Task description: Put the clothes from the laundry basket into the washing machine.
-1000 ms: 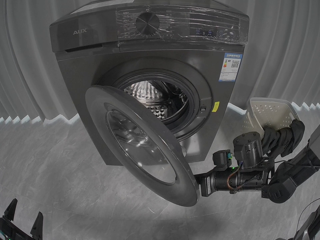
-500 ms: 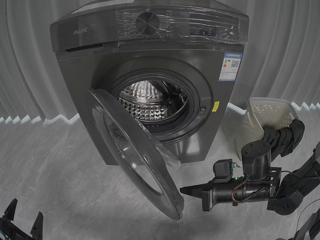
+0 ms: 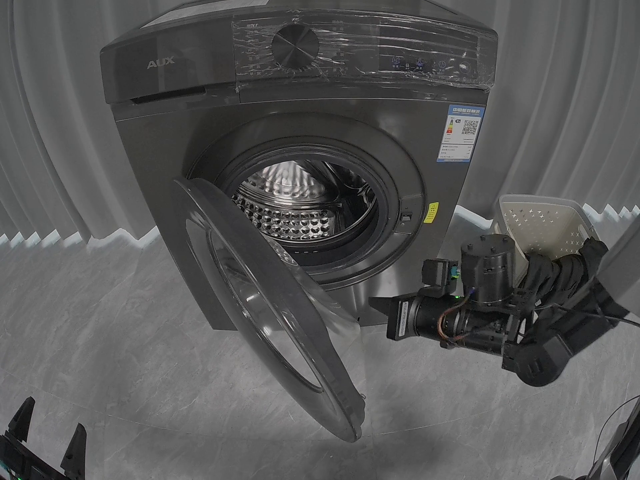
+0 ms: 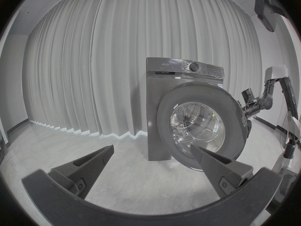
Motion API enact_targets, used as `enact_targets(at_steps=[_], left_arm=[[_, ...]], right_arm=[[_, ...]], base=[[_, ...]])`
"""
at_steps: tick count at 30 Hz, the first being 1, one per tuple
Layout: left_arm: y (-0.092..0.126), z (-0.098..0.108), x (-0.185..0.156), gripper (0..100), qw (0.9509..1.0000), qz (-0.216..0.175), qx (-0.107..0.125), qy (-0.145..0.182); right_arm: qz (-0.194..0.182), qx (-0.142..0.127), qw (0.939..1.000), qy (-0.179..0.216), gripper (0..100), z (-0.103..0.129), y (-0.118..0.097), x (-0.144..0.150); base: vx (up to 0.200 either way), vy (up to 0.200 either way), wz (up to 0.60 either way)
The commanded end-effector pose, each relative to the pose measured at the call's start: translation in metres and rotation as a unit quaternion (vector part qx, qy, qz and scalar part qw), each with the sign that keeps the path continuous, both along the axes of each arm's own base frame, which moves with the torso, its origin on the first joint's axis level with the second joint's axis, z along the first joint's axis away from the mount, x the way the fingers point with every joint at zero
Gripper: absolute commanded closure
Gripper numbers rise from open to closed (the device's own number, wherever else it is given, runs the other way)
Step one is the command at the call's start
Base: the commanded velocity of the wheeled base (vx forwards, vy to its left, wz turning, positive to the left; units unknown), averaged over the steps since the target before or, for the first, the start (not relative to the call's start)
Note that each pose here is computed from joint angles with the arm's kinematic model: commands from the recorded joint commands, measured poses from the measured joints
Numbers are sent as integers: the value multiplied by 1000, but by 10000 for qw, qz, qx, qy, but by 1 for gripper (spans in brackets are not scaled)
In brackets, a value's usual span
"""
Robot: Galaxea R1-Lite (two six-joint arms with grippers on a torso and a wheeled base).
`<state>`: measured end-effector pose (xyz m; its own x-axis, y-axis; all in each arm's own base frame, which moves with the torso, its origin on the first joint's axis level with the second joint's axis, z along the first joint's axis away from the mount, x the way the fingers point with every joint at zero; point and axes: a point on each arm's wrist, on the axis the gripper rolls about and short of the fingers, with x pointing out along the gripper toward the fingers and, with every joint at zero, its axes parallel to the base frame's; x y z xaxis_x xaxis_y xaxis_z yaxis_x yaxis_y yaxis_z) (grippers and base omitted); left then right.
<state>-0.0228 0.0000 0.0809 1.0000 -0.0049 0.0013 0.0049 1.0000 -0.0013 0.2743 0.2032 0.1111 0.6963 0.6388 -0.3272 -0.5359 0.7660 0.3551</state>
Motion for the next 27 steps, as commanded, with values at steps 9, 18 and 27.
enact_targets(at_steps=[9, 18, 27], left_arm=[[0, -5, 0, 0, 10000, 1, -1, -9], [0, -5, 0, 0, 10000, -6, -1, -9], [0, -5, 0, 0, 10000, -6, -1, -9]], right_arm=[[-207, -325, 9988, 305, 100, -47, 17, 35], [191, -407, 9980, 433, 100, -54, 32, 9], [633, -202, 9969, 423, 100, -57, 42, -9]], base=[[0, 0, 0], [0, 0, 0], [0, 0, 0]])
